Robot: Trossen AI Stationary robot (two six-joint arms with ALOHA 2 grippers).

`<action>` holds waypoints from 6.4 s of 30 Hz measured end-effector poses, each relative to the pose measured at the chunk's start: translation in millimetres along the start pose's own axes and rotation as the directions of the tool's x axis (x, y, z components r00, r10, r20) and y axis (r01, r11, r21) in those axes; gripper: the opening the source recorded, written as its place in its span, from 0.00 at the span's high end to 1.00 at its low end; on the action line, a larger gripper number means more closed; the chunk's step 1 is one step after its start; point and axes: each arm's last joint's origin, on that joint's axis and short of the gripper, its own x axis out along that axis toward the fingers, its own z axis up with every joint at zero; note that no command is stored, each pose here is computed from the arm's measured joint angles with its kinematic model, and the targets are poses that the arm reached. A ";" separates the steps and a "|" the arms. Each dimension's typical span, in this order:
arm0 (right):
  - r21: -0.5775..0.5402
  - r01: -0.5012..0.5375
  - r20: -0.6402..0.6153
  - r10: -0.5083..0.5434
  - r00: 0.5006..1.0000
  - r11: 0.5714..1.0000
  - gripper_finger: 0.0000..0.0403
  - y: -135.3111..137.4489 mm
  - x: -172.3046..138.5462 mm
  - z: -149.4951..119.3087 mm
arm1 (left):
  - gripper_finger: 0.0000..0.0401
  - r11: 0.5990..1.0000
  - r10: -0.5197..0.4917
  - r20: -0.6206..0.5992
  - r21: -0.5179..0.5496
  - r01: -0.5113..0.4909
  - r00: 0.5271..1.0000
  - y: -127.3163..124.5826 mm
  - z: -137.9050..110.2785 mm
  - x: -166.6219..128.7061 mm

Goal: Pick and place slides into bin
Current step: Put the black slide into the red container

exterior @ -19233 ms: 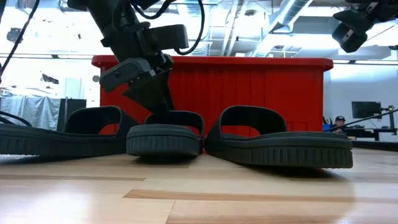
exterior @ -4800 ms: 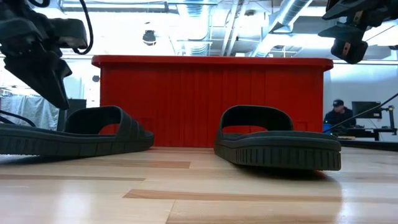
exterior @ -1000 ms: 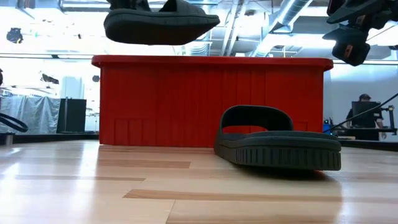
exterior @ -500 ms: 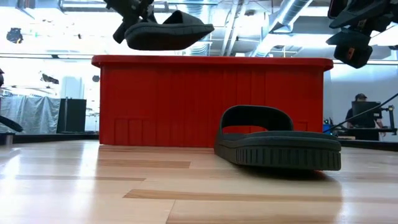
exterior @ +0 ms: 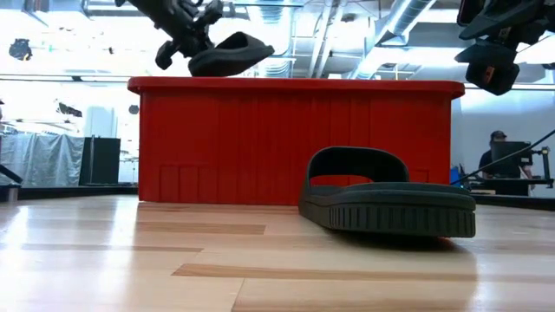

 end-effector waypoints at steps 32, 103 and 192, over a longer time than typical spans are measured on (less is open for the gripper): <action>0.001 0.020 -0.022 -0.020 1.000 1.000 0.69 -1.9 -0.1 -2.1 | 1.00 0.832 0.502 -0.188 0.370 -0.413 0.844 -25.5 46.2 118.1; -0.006 0.103 -0.137 -0.103 0.985 0.995 0.69 -10.4 -1.5 -12.8 | 1.00 0.657 0.751 -0.387 0.520 -0.545 0.535 -22.1 -14.1 132.8; 0.048 0.127 0.067 -0.130 0.989 0.991 0.69 -0.3 21.1 6.5 | 0.81 0.862 -0.325 0.135 0.449 0.235 0.936 -76.7 14.8 -97.5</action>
